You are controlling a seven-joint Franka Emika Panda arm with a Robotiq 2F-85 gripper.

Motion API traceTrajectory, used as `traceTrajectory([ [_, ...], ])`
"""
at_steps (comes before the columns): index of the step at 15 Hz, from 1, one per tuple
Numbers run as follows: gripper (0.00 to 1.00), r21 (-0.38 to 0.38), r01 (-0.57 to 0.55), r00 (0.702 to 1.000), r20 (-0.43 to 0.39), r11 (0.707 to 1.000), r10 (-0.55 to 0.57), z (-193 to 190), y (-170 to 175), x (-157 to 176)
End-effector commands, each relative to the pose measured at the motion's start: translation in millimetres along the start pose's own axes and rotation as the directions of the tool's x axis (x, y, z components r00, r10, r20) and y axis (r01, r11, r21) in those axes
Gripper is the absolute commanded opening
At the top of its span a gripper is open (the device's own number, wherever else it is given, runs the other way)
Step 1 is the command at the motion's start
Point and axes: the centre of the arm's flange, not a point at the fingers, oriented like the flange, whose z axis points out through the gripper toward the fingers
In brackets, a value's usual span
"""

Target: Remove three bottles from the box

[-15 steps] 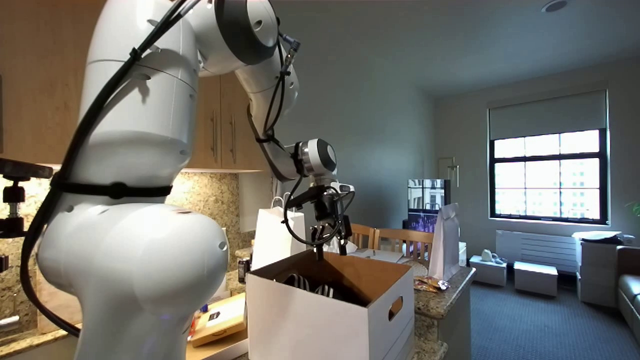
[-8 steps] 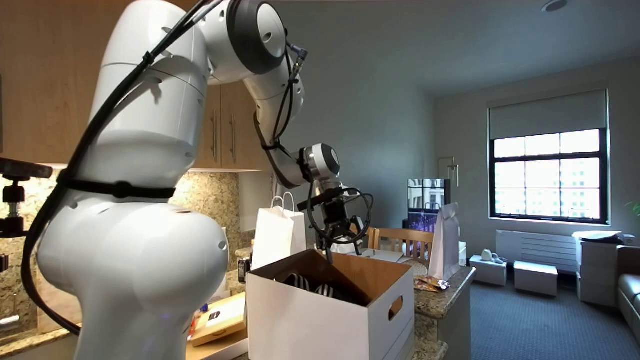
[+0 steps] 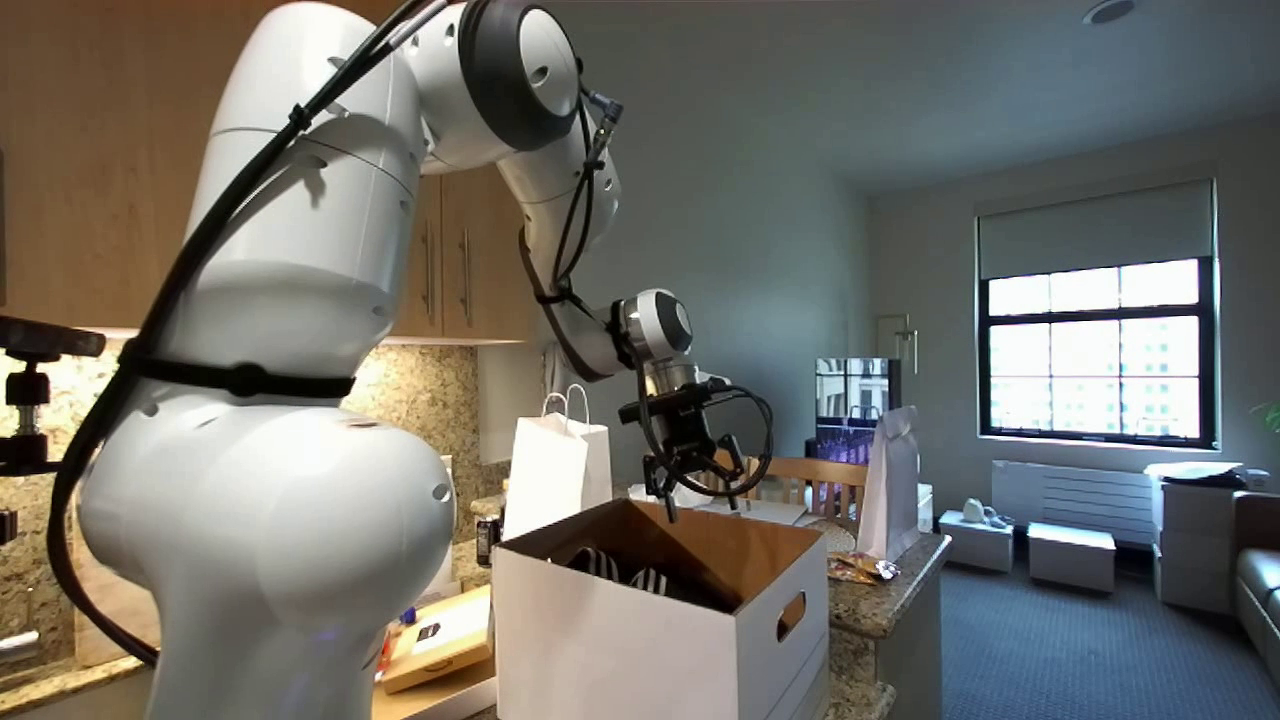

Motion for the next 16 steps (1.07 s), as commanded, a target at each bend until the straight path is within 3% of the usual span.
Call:
traceTrajectory([
  [1, 1.0, -0.014, 0.156, 0.985, 0.082, 0.988, -0.155, 21.9, -13.1, 4.5],
  [4, 1.0, -0.011, 0.301, 0.951, 0.075, 0.954, -0.299, 46.9, -33.7, -3.3],
  [9, 1.0, 0.042, 0.501, 0.865, -0.047, 0.864, -0.499, 63.5, -60.4, -15.3],
  [10, 1.0, 0.028, 0.511, 0.859, -0.047, 0.859, -0.509, 61.8, -54.2, -18.9],
  [11, 1.0, 0.025, 0.454, 0.891, -0.015, 0.891, -0.453, 64.4, -60.3, -1.0],
  [16, 1.0, 0.042, 0.484, 0.875, -0.003, 0.874, -0.484, 65.6, -64.8, -5.7],
])
